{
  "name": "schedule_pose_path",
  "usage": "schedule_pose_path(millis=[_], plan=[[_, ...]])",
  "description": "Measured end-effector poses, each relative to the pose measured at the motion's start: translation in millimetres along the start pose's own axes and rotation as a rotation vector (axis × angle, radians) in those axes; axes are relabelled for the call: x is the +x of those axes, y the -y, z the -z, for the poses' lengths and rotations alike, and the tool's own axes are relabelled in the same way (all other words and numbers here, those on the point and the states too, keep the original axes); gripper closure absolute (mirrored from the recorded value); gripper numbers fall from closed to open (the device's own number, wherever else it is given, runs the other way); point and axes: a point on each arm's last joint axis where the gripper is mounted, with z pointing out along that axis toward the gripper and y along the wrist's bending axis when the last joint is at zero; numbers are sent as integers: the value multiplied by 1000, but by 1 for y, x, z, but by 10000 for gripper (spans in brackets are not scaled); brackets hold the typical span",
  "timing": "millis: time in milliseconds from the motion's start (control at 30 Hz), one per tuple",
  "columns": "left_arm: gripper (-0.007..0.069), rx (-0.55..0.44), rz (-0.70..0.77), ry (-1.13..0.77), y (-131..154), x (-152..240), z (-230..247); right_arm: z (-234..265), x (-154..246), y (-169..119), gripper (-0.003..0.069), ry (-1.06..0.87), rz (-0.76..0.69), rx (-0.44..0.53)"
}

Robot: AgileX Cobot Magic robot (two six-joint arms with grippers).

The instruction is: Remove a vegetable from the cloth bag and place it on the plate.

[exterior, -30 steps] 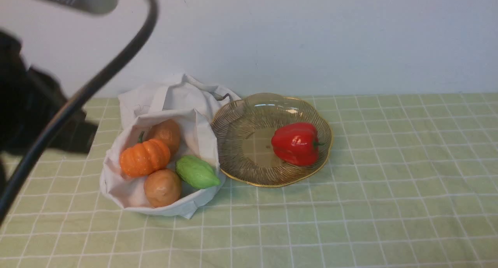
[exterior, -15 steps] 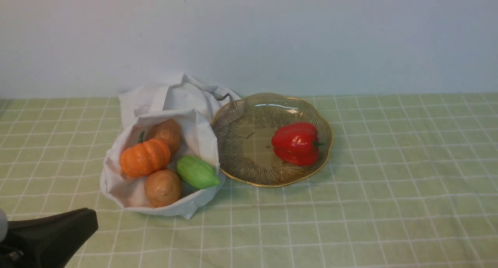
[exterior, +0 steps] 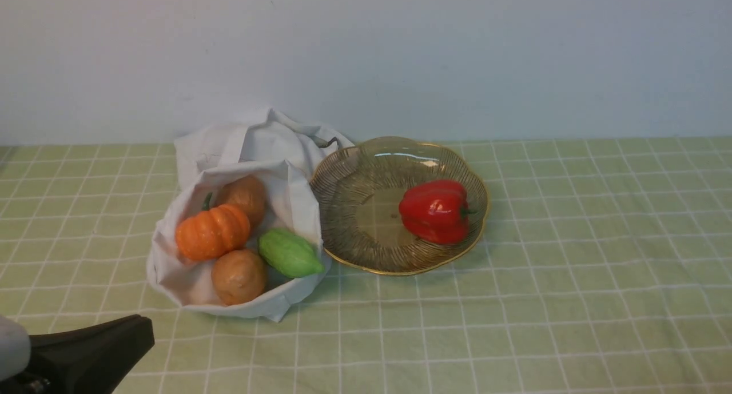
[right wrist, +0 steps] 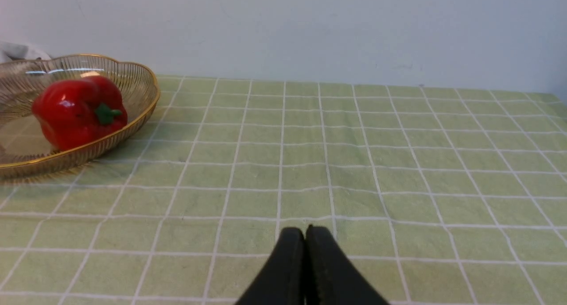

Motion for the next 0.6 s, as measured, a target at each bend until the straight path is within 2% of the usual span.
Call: schedule_pose_path(millis=[200, 400, 500, 600], plan=[[629, -5, -16, 1, -1, 0, 0, 0, 0, 0, 673, 0, 0, 0], [629, -11, -178, -9, -7, 20, -3, 0, 0, 0, 673, 0, 0, 0], [629, -14, -248, 77, -13, 36, 0, 0, 0, 0, 673, 0, 0, 0], [629, -56, -248, 192, -22, 49, 4, 0, 0, 0, 673, 0, 0, 0]])
